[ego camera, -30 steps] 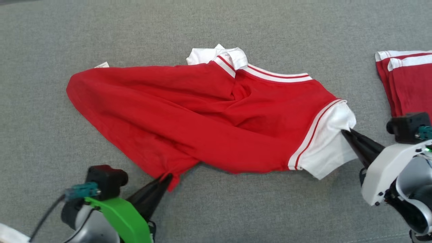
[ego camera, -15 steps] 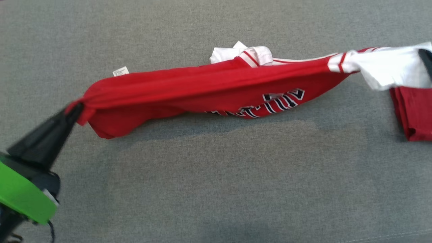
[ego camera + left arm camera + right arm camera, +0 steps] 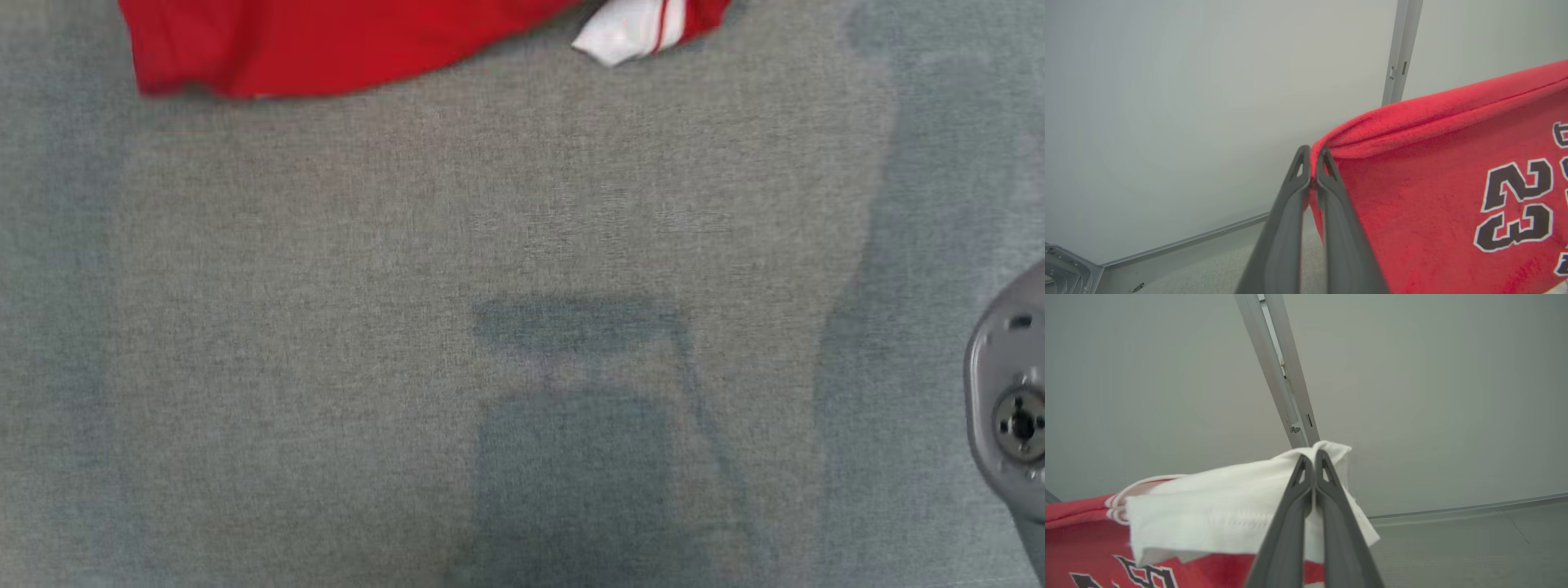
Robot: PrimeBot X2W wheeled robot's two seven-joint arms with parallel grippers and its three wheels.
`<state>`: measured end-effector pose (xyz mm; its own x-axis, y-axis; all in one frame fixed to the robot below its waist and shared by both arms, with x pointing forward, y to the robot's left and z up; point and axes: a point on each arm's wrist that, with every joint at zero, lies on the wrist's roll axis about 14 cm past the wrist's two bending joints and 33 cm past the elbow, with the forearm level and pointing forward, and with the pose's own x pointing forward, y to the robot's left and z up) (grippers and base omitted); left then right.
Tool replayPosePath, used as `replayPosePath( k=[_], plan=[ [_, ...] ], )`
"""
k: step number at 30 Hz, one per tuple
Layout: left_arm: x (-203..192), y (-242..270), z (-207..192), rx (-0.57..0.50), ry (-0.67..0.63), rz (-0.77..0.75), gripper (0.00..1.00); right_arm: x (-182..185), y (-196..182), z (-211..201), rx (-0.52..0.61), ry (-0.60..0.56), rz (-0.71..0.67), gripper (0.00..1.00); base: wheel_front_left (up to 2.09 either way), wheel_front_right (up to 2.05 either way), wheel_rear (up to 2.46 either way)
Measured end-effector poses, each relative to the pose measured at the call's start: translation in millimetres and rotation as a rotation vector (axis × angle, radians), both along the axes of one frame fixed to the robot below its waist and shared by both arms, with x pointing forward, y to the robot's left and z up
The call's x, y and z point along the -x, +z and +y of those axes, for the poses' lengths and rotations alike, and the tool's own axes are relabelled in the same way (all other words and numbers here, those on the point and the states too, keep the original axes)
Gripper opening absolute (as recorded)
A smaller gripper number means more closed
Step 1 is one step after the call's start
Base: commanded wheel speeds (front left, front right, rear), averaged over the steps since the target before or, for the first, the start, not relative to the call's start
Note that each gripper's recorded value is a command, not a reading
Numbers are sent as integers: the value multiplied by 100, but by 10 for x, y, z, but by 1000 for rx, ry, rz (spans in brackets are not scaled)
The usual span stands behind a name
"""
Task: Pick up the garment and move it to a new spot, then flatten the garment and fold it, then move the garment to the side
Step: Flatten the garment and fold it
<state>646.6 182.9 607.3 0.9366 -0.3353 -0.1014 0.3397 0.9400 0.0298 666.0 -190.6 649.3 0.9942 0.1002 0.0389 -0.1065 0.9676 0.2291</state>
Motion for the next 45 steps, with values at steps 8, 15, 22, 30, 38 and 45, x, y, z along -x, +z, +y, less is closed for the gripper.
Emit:
replayPosePath(
  k=[8, 15, 22, 30, 38, 45],
  plan=[
    [-776, 105, 46, -58, 75, -232, 0, -725, 345, 399, -83, 46, -219, 0, 0, 0, 0],
    [-809, -231, 14, -119, 22, -262, 0, -783, -210, 714, -45, 113, -164, 0, 0, 0, 0],
    [-110, -1492, 246, -11, 29, -4, 0, -51, -1737, 609, -119, 111, 151, 0, 0, 0, 0],
    [851, -1896, 224, 125, 42, 135, 0, 1055, -1922, 138, -139, 18, 221, 0, 0, 0, 0],
    [1745, -1876, 149, 175, 87, 190, 0, 2109, -1912, -46, -113, -13, 339, 0, 0, 0, 0],
    [2448, -1892, 108, 185, 158, 233, 0, 2760, -2024, -187, -110, -64, 425, 0, 0, 0, 0]
  ],
)
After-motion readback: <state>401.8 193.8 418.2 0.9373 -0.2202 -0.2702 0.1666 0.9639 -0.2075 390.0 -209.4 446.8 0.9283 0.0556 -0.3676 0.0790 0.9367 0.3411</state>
